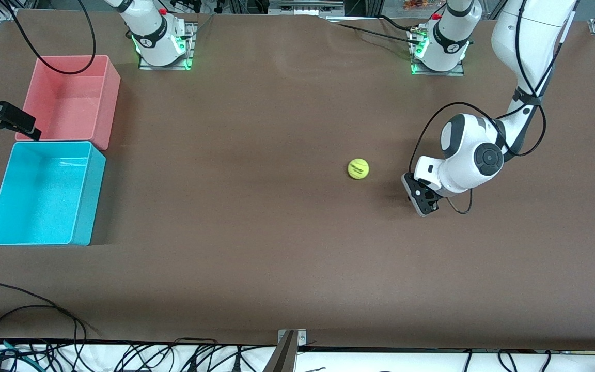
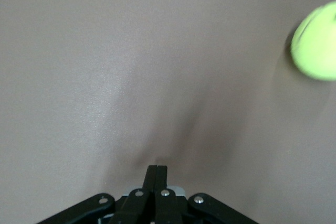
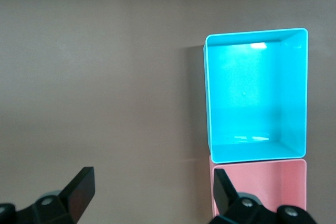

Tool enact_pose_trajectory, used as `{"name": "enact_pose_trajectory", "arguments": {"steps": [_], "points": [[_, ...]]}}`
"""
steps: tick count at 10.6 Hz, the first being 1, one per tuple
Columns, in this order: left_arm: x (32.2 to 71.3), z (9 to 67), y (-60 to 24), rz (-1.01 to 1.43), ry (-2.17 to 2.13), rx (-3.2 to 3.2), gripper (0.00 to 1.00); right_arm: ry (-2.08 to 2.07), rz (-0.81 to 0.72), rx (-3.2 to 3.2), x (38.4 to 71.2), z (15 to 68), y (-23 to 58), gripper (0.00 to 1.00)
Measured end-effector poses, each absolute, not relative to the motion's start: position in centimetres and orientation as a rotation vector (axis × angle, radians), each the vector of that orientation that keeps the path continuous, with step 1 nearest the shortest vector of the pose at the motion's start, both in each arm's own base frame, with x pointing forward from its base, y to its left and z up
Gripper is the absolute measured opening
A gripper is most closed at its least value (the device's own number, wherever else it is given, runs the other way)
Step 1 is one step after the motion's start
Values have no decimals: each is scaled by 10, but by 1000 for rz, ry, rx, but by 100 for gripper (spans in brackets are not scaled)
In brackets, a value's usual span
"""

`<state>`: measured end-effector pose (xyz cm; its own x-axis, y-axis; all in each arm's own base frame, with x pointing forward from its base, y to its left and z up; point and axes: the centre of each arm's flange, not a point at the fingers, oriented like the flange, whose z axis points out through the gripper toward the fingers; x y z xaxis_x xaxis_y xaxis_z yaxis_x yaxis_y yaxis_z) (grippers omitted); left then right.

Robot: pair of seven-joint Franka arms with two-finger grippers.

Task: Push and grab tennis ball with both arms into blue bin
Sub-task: 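Push the tennis ball with the left gripper toward the bins, then reach the right gripper toward the ball while the left gripper holds still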

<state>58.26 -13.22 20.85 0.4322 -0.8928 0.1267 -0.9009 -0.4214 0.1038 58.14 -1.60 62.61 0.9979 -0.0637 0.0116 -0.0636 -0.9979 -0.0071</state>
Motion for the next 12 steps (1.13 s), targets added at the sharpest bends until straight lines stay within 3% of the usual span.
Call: {"name": "enact_pose_trajectory", "arguments": {"steps": [5, 12], "points": [[583, 209, -132, 79, -1594, 2523, 1, 63, 26, -3135, 598, 589, 3, 100], [583, 209, -133, 79, -1595, 2523, 1, 166, 91, -3110, 605, 544, 90, 100]]}}
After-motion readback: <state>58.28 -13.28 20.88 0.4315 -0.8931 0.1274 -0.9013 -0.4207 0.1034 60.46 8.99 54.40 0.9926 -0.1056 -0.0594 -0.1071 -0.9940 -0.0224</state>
